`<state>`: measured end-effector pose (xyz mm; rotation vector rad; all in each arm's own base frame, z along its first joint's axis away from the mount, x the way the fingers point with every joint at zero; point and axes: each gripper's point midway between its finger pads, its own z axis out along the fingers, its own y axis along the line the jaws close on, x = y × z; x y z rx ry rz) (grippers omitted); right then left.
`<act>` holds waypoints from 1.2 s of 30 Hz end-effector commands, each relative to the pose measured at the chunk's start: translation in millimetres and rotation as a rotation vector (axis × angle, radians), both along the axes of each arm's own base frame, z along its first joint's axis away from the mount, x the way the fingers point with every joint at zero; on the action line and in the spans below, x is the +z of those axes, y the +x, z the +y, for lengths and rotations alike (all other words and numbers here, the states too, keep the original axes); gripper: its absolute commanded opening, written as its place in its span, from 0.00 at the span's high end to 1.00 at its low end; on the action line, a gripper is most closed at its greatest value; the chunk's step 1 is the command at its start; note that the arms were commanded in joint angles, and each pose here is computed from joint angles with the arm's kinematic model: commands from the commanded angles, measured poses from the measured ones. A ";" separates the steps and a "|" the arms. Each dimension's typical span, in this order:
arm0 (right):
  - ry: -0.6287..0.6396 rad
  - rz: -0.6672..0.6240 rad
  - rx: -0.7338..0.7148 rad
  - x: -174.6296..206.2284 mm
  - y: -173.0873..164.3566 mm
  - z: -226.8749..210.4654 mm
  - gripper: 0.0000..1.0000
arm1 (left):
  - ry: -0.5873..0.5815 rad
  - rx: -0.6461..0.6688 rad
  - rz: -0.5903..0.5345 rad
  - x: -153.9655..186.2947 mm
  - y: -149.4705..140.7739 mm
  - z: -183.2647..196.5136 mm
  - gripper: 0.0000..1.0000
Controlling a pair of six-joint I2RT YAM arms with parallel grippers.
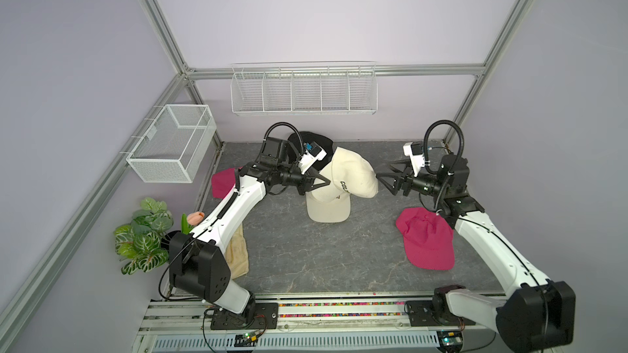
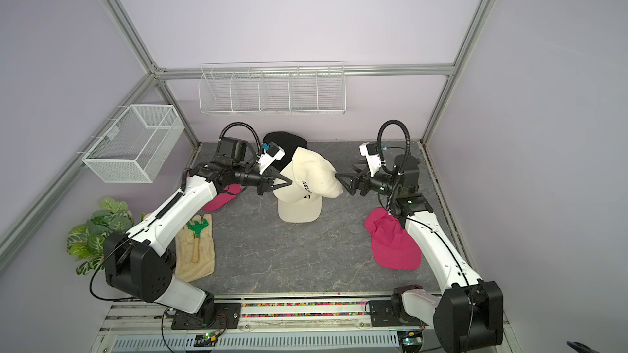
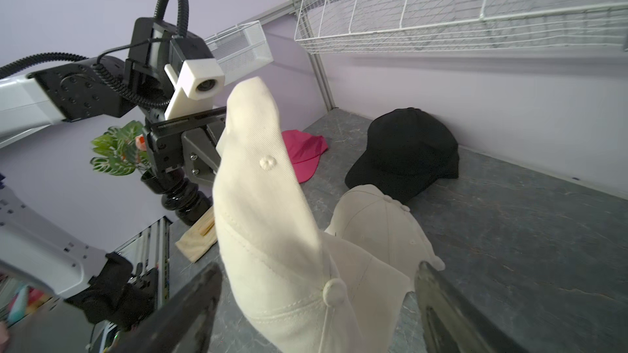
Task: Stack the baseball caps by color
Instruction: Place the baseball cap on the baseball cap.
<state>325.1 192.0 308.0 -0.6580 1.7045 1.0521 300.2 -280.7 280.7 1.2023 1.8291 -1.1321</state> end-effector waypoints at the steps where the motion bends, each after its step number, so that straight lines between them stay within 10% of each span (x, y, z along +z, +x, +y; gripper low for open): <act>1: 0.023 -0.015 0.173 1.5 -22.1 12.7 0.11 | -0.043 -0.068 -0.034 14.1 -15.9 1.9 1.00; 22: -0.023 -0.047 0.432 -11.4 -47.9 61.0 0.01 | -0.016 0.010 -0.026 9.4 9.1 4.7 1.00; 36: -0.027 -0.044 0.491 -4.0 -69.2 62.4 0.27 | 0.029 0.199 -0.011 4.2 51.0 17.3 1.00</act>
